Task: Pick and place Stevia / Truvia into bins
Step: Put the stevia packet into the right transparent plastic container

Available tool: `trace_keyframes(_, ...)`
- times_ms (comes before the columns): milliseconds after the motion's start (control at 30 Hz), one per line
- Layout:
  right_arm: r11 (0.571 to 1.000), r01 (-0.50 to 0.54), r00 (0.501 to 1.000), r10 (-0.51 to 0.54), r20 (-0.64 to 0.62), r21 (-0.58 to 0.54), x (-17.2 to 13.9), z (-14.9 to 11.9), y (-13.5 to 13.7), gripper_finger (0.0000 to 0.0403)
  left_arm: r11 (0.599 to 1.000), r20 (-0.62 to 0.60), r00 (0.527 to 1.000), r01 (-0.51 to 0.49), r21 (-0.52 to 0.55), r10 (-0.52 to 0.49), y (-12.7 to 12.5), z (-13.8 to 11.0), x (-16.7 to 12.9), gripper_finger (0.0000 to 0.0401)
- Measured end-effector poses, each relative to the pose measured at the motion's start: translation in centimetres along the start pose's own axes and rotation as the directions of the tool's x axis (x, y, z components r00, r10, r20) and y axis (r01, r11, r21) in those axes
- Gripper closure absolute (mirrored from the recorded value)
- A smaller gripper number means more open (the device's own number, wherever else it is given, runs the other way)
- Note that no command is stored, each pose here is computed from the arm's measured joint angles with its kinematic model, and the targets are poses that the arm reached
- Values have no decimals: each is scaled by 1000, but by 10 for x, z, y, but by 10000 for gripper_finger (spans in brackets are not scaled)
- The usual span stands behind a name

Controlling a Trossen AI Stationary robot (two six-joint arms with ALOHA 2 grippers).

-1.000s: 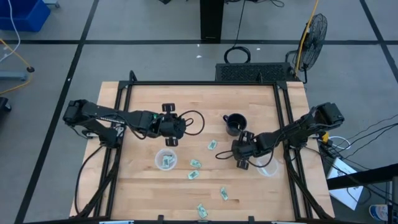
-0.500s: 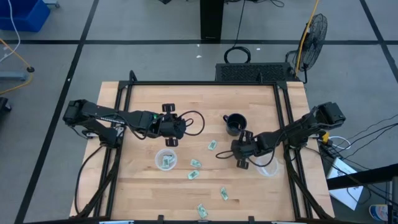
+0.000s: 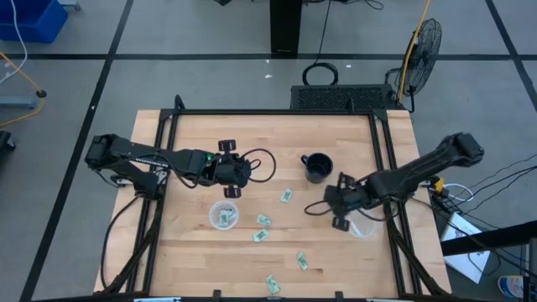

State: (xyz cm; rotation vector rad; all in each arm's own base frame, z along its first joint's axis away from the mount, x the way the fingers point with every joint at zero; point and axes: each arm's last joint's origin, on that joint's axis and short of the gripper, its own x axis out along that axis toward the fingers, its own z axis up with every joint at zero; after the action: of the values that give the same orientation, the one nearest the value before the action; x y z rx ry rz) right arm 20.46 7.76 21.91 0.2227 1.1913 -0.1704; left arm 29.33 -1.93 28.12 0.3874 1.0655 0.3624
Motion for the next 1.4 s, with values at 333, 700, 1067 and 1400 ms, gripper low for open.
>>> trace_keyframes(333,956,58,970,14,-244,286,-21,-46,10,403,1000,0,1000,0,-14,0,0,0,0,277)
trace_keyframes(700,918,231,946,-134,-296,321,15,-92,-1,403,1000,1,1000,13,-14,-13,0,0,0,277)
trace_keyframes(1067,925,195,956,-105,-273,326,37,-104,-8,403,998,2,999,52,-19,-52,-2,0,0,277)
trace_keyframes(1400,925,191,958,-102,-269,330,40,-106,-10,355,999,2,999,50,-22,-50,-2,0,0,277)
